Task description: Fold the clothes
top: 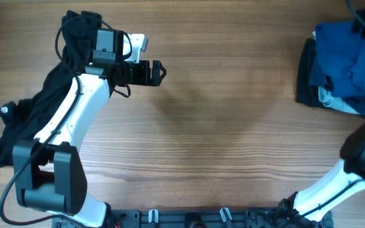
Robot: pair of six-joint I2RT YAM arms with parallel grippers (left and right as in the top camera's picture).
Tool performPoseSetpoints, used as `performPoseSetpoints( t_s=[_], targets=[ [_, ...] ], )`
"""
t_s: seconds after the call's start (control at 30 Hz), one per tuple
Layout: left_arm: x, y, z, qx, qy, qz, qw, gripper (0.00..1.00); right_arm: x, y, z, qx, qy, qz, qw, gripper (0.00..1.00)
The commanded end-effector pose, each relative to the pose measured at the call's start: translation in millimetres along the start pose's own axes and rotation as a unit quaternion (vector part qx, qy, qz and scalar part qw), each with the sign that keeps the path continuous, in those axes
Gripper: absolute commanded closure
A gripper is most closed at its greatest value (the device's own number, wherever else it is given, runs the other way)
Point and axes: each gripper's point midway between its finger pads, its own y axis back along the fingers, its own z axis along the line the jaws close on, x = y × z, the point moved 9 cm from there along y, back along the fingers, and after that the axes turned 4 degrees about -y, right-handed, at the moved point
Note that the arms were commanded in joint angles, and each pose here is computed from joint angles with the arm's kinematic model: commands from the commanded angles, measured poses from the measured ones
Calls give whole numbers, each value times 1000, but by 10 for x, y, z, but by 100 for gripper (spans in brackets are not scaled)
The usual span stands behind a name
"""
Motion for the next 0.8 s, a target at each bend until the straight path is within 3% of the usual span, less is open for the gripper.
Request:
performPoseSetpoints(
  t_s=[0.0,0.17,0.27,0.37,0.43,0.6,0.67,0.77],
  targets=[
    [-19,14,40,-19,4,-5,1000,0,429,-336,-181,-14,5,45,999,1],
    [-64,16,55,-29,-3,-20,999,0,1595,-936,-255,-43,-59,176,982,0],
    [-84,16,55,-29,-5,-26,999,0,2000,-1078,-208,-54,-74,220,971,0],
    [-92,17,55,-29,-6,-28,999,0,2062,-1096,-187,-65,-79,225,969,0],
    [-100,17,54,-29,-7,-31,999,0,1955,-1060,-195,-64,-80,214,971,0],
    [-119,20,52,-29,-9,-37,999,0,956,-568,-252,-43,-56,117,991,0],
    [-147,23,50,-28,-12,-45,999,0,366,-147,-219,-45,-35,49,997,0],
    [-183,43,41,-28,-17,-56,998,0,-114,311,-136,-58,-15,-11,998,0]
  ],
)
